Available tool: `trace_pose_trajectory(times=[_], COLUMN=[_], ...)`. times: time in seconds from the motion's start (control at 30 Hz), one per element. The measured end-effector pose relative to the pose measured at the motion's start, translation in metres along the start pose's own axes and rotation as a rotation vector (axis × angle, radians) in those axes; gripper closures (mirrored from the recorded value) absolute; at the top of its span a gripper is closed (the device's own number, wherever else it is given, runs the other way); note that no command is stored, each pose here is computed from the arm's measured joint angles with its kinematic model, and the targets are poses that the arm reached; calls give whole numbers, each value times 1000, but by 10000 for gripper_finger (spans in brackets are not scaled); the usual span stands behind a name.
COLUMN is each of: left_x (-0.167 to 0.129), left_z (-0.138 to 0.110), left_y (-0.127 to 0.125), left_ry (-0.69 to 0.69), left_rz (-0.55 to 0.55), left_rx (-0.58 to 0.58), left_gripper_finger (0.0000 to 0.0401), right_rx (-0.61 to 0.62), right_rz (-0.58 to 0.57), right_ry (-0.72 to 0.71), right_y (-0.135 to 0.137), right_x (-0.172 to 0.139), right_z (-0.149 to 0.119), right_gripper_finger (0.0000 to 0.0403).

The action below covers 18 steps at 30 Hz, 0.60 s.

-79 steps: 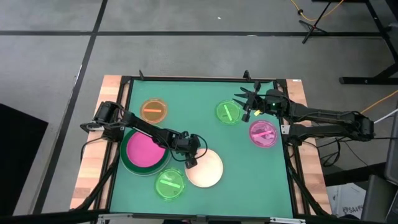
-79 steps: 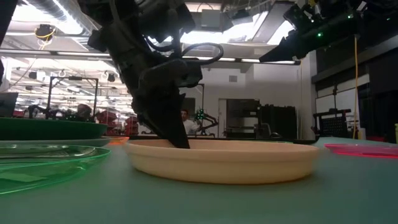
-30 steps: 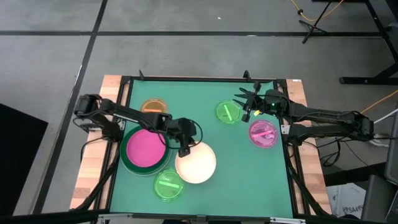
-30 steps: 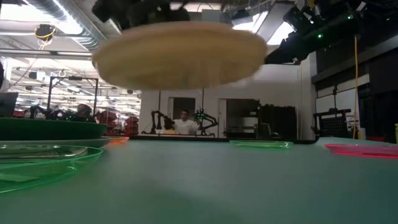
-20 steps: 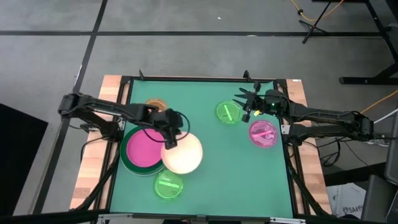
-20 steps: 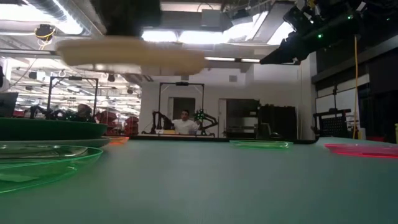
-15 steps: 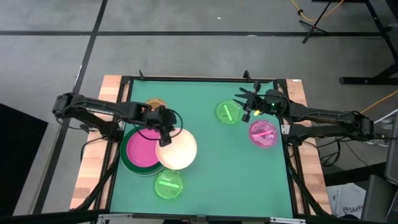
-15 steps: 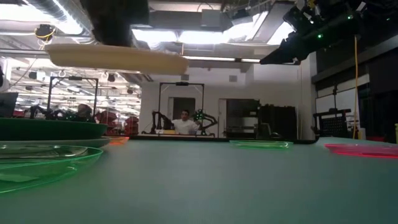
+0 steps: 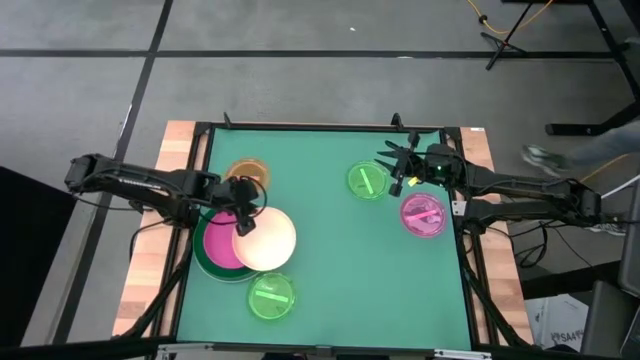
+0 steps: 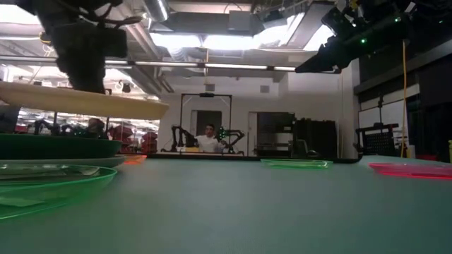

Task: Stack plastic plates
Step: Stack the light orange plate on top of the pink plate

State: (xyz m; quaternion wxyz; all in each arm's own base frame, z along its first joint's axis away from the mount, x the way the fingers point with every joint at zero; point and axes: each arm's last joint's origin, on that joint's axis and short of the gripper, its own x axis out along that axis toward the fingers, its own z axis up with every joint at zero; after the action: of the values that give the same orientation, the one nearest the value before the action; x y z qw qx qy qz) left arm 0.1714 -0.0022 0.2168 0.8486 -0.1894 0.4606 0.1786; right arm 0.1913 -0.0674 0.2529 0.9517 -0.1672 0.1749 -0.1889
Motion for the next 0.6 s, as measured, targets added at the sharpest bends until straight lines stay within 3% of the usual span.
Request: trace_pose_trajectory(times=[0.2, 0.6], left_x=[-8, -22], left_z=[-14, -35], left_y=[10, 27], left_ry=[-26, 81], left_rz=[-16, 108], left_rx=[-8, 18], left_gripper_finger=[396, 396], right_rx=[0, 0], right_rz=[0, 0], right_ry=[0, 0], right_y=[0, 0], right_x=[0, 0], right_z=[0, 0], right_gripper_finger=[319, 319])
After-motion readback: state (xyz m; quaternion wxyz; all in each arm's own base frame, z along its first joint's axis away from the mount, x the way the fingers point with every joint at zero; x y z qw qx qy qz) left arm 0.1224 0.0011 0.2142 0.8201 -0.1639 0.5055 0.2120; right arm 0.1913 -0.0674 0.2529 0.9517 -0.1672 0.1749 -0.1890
